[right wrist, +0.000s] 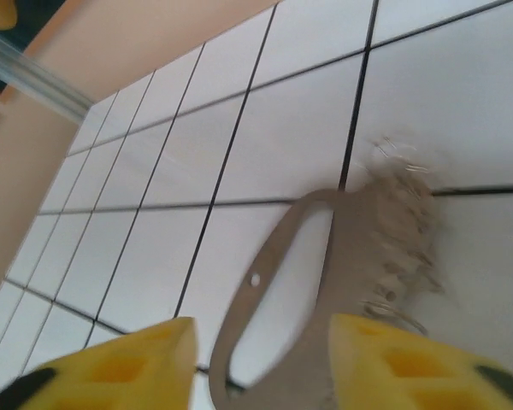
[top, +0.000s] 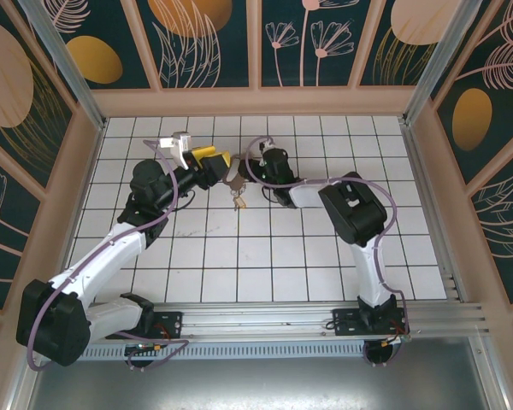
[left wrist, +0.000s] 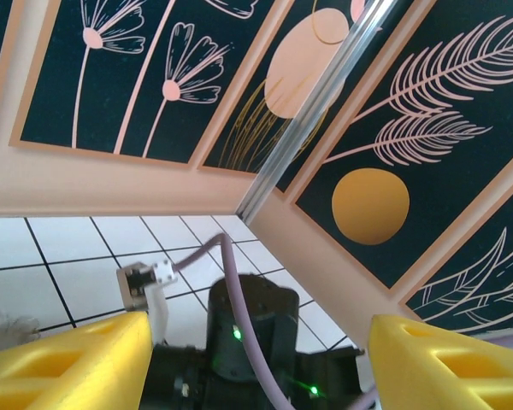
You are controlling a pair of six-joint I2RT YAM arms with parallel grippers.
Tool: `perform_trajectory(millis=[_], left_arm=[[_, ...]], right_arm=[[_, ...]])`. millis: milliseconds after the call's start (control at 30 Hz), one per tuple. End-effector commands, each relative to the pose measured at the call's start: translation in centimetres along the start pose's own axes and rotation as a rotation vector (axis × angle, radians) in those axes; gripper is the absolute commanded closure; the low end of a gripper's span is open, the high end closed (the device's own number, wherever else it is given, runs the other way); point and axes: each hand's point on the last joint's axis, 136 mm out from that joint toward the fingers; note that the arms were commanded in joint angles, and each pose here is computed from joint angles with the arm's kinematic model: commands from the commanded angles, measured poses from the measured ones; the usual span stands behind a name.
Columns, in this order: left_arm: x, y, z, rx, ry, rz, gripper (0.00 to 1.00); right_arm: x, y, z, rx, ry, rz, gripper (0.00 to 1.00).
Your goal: Put the keys on the keyring
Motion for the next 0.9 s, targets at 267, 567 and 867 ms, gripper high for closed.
perform_trajectory(millis=[267, 567, 867], left_arm=[[-0.2, -0.5, 0.6, 0.004, -0.03, -0.029, 0.23], [-1.3, 0.7, 5.4, 0.065, -0.303, 0.002, 0.01], [-10.4, -1.3, 12.0, 0.273, -0.862, -0.222, 0.01]], right_arm=[[-4.3, -3.2, 0.8, -0.032, -0.013, -0.047, 0.39], [-15.0, -5.7, -0.1, -0.112, 0.055, -0.167, 0.01], [-27.7, -11.7, -7.5, -0.112, 0.357, -0.464, 0.01]])
Point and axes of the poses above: each hand's point on the last joint's axis, 136 mm out from that joint toward the fingers, its own x axis out along the fingers, its own z axis along the line the jaws close on, y = z × x, and after that the axes turned 13 degrees about x, right-handed
